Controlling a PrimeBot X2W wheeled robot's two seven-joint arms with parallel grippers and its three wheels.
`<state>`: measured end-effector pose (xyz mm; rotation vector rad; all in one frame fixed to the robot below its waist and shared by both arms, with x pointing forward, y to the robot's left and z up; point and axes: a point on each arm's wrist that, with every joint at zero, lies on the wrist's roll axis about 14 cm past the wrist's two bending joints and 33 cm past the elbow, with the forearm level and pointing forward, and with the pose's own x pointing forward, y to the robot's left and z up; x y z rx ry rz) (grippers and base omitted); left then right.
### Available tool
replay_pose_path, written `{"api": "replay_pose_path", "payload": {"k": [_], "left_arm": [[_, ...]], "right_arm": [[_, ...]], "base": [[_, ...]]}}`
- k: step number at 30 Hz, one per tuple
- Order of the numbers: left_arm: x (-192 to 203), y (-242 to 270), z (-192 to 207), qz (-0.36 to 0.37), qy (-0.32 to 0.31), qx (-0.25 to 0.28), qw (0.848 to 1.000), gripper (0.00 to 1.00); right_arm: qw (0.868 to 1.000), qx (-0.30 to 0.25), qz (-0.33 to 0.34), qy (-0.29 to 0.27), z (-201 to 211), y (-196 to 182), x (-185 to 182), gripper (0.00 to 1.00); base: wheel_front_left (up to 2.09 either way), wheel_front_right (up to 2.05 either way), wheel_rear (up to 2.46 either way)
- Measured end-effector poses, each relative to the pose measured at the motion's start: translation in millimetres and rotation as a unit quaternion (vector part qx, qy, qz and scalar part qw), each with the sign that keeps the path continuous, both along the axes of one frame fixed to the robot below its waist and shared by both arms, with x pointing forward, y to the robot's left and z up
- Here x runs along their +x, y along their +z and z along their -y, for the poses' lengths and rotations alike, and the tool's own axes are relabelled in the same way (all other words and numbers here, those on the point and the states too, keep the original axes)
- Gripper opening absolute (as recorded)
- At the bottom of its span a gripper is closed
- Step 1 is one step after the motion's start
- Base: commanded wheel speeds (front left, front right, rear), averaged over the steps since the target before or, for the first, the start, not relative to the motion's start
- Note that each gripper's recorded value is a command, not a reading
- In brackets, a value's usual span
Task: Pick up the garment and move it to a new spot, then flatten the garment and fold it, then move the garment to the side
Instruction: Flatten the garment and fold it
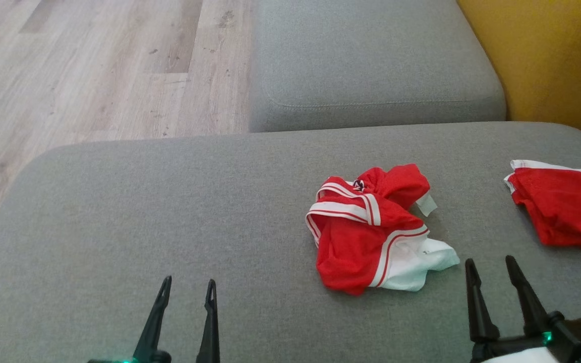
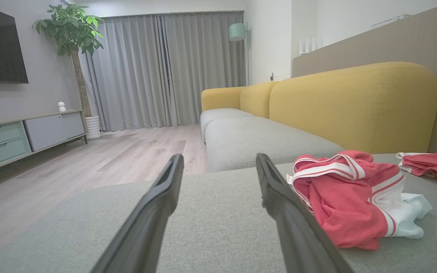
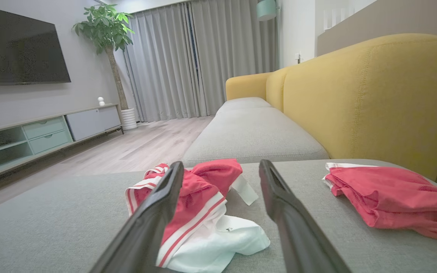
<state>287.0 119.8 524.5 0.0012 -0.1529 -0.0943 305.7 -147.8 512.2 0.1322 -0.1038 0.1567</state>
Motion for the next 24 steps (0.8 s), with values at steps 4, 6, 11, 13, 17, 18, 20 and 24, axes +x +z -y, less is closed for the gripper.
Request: {"api": "replay_pose_path", "payload": {"k": [4,6,11,13,17,18,20,24], "left_arm": [[0.7,-0.9,1.6,-0.002,-0.001,-0.002,1.000,1.00],[1.4,-2.3,2.6,-0.004,-0.003,0.000,1.000,1.00],[6.7,-10.7,13.8,-0.019,-0.028,0.008,0.999,1.00],[12.6,-13.7,22.8,-0.024,-0.048,0.010,0.999,1.00],[32.3,-3.7,54.3,-0.009,-0.109,0.018,0.994,1.00],[37.7,-2.3,64.0,-0.006,-0.127,0.023,0.992,1.00],[49.4,-3.1,100.9,-0.001,-0.198,0.053,0.979,1.00],[60.1,-1.1,134.3,0.007,-0.260,0.077,0.963,1.00]], "right_arm": [[1.000,0.002,-0.005,0.000,-0.4,-2.7,0.0,1.00],[1.000,0.003,-0.011,0.002,-1.8,-6.4,-0.4,1.00],[1.000,0.004,-0.028,0.001,-2.1,-16.3,-1.9,1.00],[0.999,0.005,-0.036,0.000,-2.3,-21.5,-3.1,1.00],[0.998,0.015,-0.058,0.006,-8.3,-33.5,-6.8,1.00],[0.998,0.018,-0.064,0.007,-9.8,-36.8,-8.3,1.00],[0.996,0.018,-0.081,-0.006,-3.2,-47.4,-11.1,1.00],[0.996,0.014,-0.091,-0.019,4.5,-53.3,-9.8,1.00]], "base": [[0.00,0.00,0.00],[0.00,0.00,0.00],[0.00,0.00,0.00],[0.00,0.00,0.00],[0.00,0.00,0.00],[0.00,0.00,0.00],[0.00,0.00,0.00],[0.00,0.00,0.00]]}}
